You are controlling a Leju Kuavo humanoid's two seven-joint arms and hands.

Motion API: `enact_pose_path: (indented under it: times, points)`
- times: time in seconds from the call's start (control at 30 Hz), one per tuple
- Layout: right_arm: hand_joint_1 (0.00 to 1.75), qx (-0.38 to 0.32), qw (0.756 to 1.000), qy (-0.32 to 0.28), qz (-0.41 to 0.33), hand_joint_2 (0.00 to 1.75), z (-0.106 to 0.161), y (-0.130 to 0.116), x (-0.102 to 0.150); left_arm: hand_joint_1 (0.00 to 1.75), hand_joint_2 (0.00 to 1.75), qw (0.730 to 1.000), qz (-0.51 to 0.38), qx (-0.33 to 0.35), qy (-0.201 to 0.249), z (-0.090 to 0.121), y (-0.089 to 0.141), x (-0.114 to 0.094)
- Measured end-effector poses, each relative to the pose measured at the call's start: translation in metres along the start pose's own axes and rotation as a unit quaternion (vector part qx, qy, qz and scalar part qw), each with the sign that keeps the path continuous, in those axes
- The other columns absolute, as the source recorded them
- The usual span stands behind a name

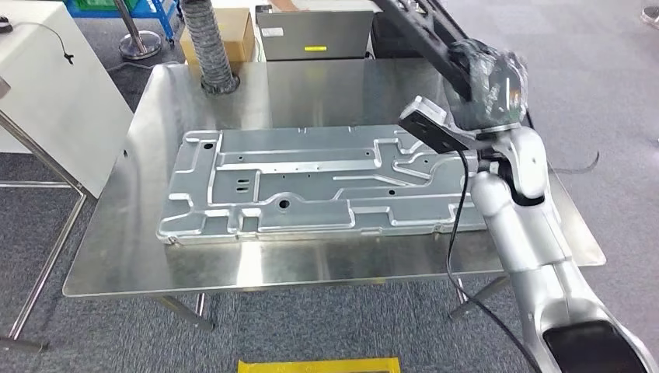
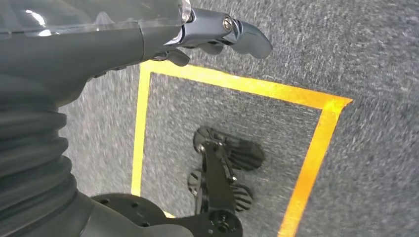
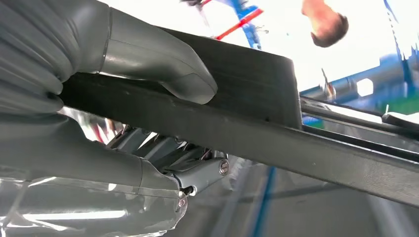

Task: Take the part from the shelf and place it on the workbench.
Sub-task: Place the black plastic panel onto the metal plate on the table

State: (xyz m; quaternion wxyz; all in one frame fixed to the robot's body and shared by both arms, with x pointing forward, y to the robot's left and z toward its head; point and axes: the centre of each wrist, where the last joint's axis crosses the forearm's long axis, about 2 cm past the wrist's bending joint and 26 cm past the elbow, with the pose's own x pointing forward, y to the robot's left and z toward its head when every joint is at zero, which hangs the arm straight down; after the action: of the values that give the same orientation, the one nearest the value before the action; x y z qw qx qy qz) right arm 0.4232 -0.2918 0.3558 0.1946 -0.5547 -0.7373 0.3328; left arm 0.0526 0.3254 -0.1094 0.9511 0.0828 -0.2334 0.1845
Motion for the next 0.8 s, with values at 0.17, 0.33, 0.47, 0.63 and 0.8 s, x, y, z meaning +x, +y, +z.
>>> enact_pose_path:
  times: [0.17,0.33,0.47,0.63,0.8]
  points:
    - [1.75,0.079,0.989,-0.094,0.083,1.75,-0.03,0.029,0.052,0.0,1.75,1.0,-0.011,-0.006,-0.004,-0.001,-0.001,0.002]
    - [1.75,0.126,0.974,-0.164,0.09,1.75,-0.031,0.053,0.097,0.0,1.75,1.0,-0.013,-0.008,-0.004,0.0,-0.002,0.001]
    - [1.75,0.177,0.952,-0.242,0.068,1.75,-0.028,0.068,0.136,0.0,1.75,1.0,-0.012,-0.01,-0.009,0.0,-0.001,0.0]
    - [1.75,0.266,0.915,-0.3,-0.045,1.75,-0.007,0.088,0.177,0.0,1.75,1.0,-0.004,-0.021,-0.02,0.0,-0.003,0.0]
    - [1.75,0.369,0.87,-0.307,-0.115,1.75,0.011,0.101,0.189,0.0,1.75,0.999,0.003,-0.026,-0.029,0.001,-0.004,-0.002]
